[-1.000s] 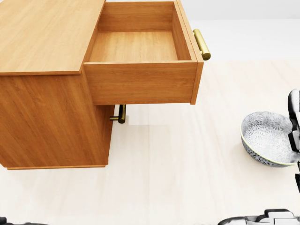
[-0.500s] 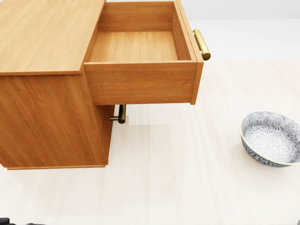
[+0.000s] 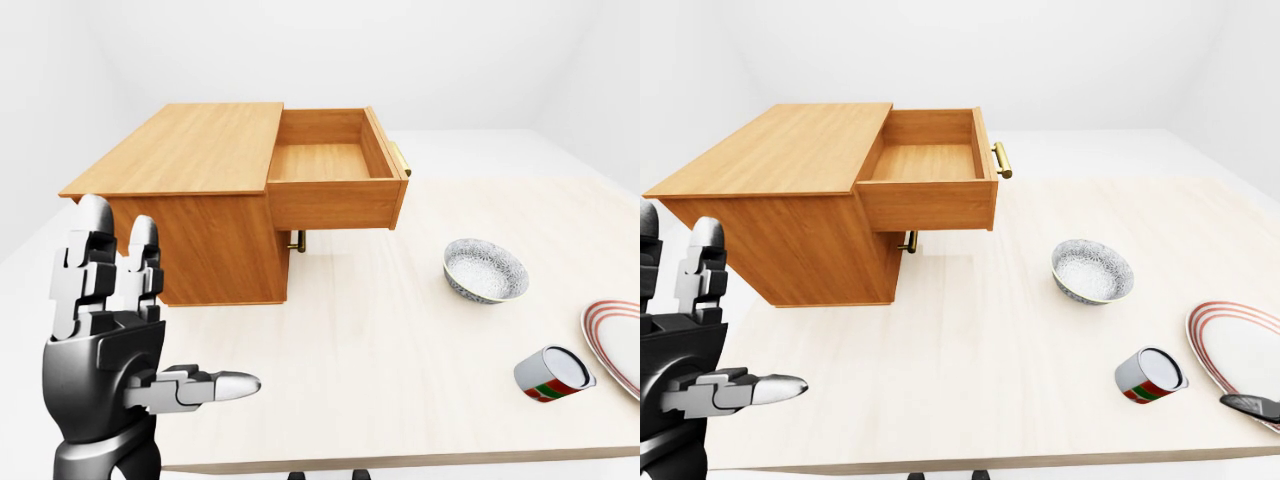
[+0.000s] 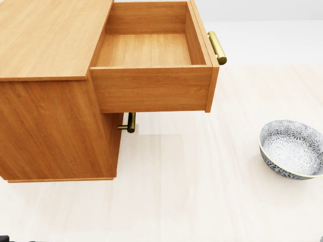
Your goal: Put the ketchup in the top drawer of the cabinet.
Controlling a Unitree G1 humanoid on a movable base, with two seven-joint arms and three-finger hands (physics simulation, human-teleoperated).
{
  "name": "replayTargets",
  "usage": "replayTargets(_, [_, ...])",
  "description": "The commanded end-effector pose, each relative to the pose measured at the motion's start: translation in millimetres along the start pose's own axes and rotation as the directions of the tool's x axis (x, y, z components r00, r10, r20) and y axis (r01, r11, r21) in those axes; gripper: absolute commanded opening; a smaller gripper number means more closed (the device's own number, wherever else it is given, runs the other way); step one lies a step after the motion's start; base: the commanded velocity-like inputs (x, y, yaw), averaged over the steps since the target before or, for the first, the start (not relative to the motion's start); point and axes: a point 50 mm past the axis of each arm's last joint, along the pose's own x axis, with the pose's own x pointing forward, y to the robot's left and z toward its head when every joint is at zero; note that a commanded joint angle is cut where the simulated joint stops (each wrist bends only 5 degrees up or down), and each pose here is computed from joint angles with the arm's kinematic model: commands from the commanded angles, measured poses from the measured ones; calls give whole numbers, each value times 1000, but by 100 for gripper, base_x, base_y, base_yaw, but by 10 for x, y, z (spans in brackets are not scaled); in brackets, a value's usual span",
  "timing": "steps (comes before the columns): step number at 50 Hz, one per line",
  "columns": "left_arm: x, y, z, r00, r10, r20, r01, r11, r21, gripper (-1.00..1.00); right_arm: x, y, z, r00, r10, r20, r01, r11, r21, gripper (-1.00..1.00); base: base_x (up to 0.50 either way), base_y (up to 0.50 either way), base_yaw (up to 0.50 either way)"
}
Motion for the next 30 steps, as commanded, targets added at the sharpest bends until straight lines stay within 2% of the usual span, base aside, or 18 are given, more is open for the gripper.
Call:
replayTargets(1, [2,12,9,1000,3,5,-3,1000,4,100,-21,164,-294,988,75,-136,-67,996,61,100,0,0,0])
replayTargets(14, [-6,-1,9,1000,-2,1,2,1000,4,100,15,374,-390,971,166,-175,-150,983,102,100,0,0,0])
replayTargets(25, [-6,-9,-19,1000,-4,-12,4,1000,2,100,52,718,-486,931,300,-207,-268,948,169,100,0,0,0])
replayTargets(27, [-9,-9,-19,1000,-5,-13,5,1000,2,100,60,789,-509,921,327,-210,-289,938,190,100,0,0,0])
replayTargets(28, [-8,-9,-21,1000,-4,-13,4,1000,2,100,36,894,-559,901,368,-228,-322,922,217,100,0,0,0])
replayTargets(30, [-5,-6,-26,1000,-3,-14,3,1000,2,100,27,927,-560,896,381,-228,-333,916,223,100,0,0,0])
